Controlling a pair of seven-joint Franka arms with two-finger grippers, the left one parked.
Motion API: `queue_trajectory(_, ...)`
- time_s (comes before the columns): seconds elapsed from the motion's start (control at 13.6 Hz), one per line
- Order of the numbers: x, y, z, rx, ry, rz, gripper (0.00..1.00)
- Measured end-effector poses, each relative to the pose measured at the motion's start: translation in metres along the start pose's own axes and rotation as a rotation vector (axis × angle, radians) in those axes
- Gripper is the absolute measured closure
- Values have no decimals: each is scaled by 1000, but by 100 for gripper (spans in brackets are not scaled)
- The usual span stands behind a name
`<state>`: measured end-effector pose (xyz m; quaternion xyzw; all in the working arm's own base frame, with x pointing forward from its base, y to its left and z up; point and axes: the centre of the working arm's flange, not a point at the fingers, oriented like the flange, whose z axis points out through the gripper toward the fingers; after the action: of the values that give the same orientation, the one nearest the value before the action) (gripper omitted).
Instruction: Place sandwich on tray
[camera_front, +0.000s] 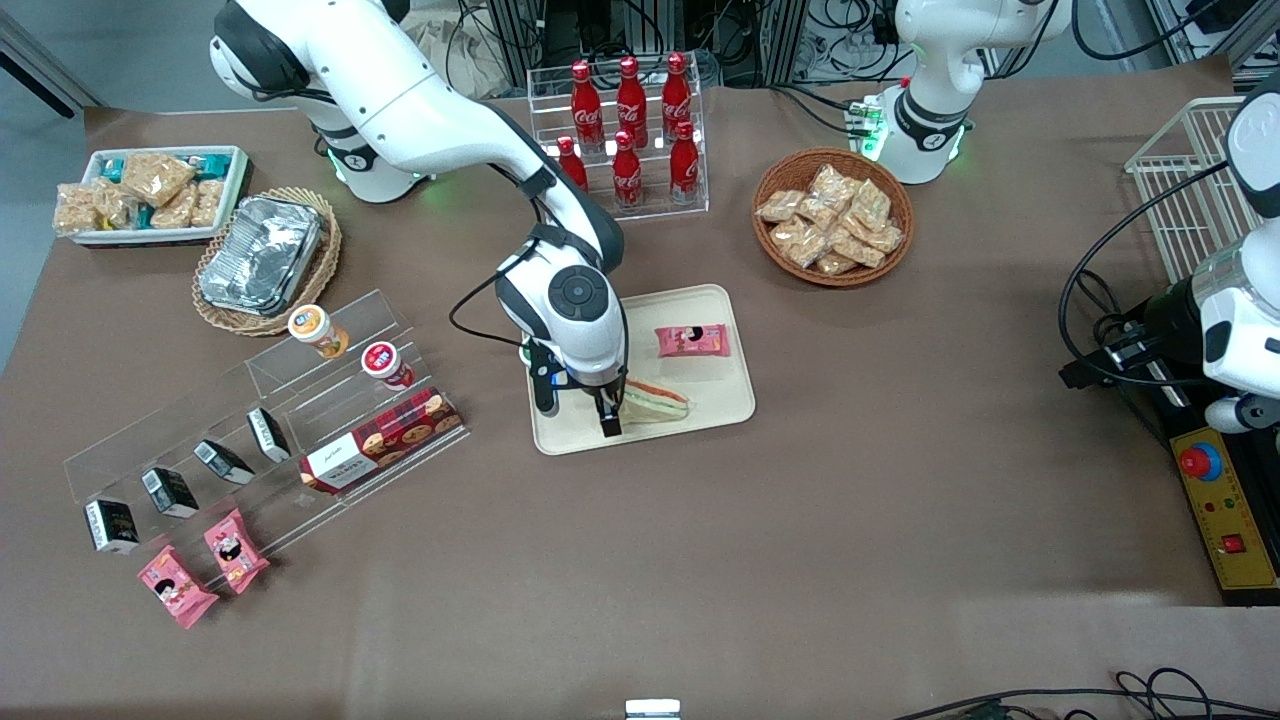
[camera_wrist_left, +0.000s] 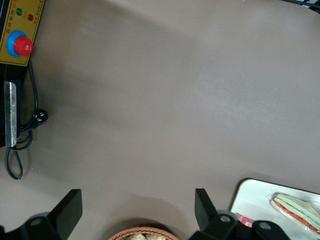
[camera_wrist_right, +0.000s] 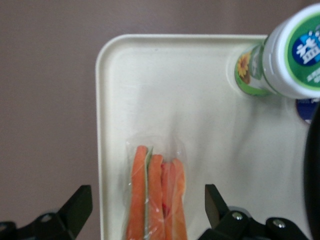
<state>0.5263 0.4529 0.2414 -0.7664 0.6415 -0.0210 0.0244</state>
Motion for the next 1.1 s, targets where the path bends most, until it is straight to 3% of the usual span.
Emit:
queue_trajectory(0.22,1,-6,-56,0,-8,-127,0)
queue_trajectory(0.37,16,-12,-115,-17,-52,-222,0)
queue_trajectory(0.51,48,-17,-186,-23,-84,-347,0)
queue_trajectory(0.74,114,-15,-269,-3,-87,-608,0)
queue_trajectory(0.81,131,-12,-284,-8,-74,-707,0)
queue_trajectory(0.96,163,-8,-306,-29,1,-917,0)
queue_trajectory(1.1,217,-11,-327,-34,43,-1095,0)
